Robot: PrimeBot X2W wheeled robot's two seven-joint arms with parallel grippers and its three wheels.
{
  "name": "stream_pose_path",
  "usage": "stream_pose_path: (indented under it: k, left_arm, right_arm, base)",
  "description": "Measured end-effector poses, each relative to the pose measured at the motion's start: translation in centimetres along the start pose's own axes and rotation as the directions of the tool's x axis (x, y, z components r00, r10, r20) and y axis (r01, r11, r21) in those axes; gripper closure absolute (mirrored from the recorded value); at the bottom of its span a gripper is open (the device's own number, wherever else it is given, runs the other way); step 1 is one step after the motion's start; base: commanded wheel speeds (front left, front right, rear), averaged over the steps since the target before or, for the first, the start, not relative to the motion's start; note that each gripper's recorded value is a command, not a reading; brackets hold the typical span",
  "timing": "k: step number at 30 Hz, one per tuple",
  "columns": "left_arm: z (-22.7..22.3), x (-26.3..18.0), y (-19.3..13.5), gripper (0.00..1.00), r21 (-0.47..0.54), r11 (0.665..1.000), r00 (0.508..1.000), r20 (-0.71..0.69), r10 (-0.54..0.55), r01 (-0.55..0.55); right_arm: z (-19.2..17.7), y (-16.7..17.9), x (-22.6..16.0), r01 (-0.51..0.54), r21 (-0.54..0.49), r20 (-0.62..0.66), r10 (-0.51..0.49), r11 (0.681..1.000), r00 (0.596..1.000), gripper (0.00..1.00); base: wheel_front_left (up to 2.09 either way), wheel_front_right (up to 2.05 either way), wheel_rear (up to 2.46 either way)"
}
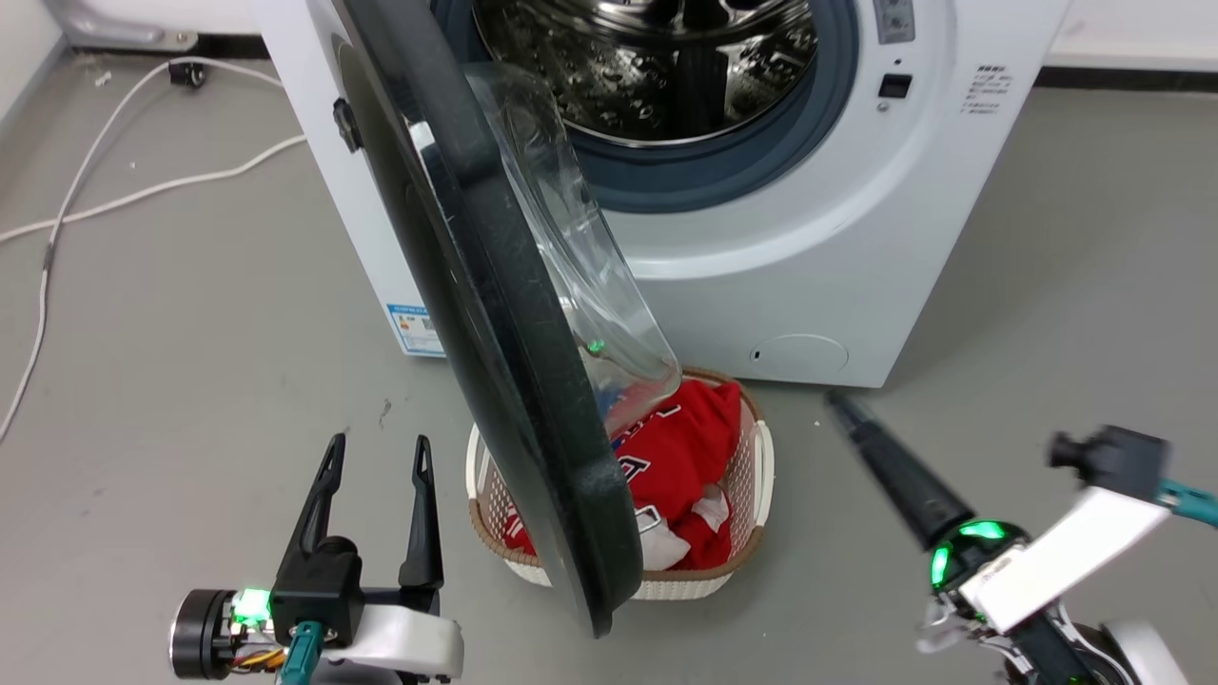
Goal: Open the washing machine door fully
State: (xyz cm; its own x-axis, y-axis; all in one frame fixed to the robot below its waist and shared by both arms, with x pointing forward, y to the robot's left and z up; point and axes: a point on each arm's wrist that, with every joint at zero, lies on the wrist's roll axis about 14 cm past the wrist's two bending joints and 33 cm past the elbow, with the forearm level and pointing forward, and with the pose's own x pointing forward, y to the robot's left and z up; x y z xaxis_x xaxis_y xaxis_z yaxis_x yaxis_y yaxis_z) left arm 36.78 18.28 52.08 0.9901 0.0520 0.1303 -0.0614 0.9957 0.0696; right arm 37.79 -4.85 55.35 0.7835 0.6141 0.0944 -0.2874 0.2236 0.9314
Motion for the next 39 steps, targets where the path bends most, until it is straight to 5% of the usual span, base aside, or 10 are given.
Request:
stream_pose_path:
  k: [4,7,10,13,17,23,31,39]
  left_arm:
    - [0.4,-0.6,0.0,0.0,0.0,1.0,1.0,0.01,-0.005,0.005]
    - [0.7,-1.0,0.0,0.0,0.003,1.0,1.0,0.017,-0.007,0.006]
    - [0.8,-1.3,-0.1,0.0,0.003,1.0,1.0,0.021,-0.009,0.009]
    - [0.9,-1.6,-0.2,0.0,0.002,1.0,1.0,0.023,-0.011,0.01]
    - [1.2,-1.7,-0.4,0.0,0.001,1.0,0.999,0.031,-0.017,0.017]
    - [1.3,-1.8,-0.5,0.0,0.0,1.0,0.999,0.034,-0.021,0.021]
    - [1.4,-2.0,-0.4,0.0,-0.001,1.0,0.999,0.038,-0.02,0.02]
    - [1.5,-2.3,-0.2,0.0,-0.005,1.0,0.999,0.039,-0.013,0.014]
  right_arm:
    - [4.5,0.6,-1.9,0.048,-0.187,0.252,0.001,0.981,0.968,0.0]
    - [7.1,0.9,-3.8,0.124,-0.36,0.394,0.031,0.925,0.918,0.0]
    - [8.5,0.6,-5.7,0.221,-0.522,0.465,0.057,0.824,0.884,0.0]
    - [9.2,0.6,-6.9,0.309,-0.675,0.472,0.07,0.67,0.879,0.0]
    - [9.8,2.4,-7.7,0.385,-0.774,0.508,0.128,0.503,0.852,0.0]
    - [9.1,1.8,-9.2,0.472,-0.8,0.537,0.09,0.371,0.839,0.0]
    - [7.9,-0.8,-10.6,0.528,-0.792,0.553,-0.009,0.307,0.833,0.0]
    - [6.9,-2.1,-11.7,0.545,-0.788,0.551,-0.066,0.287,0.832,0.0]
  base:
    - [0.0,0.0,0.0]
    - [0.0,0.0,0.0]
    - [0.0,0.0,0.0]
    - [0.0,0.0,0.0]
    - [0.0,0.0,0.0]
    - [0.0,0.0,0.0]
    - [0.0,0.0,0.0]
    - [0.0,0.0,0.0]
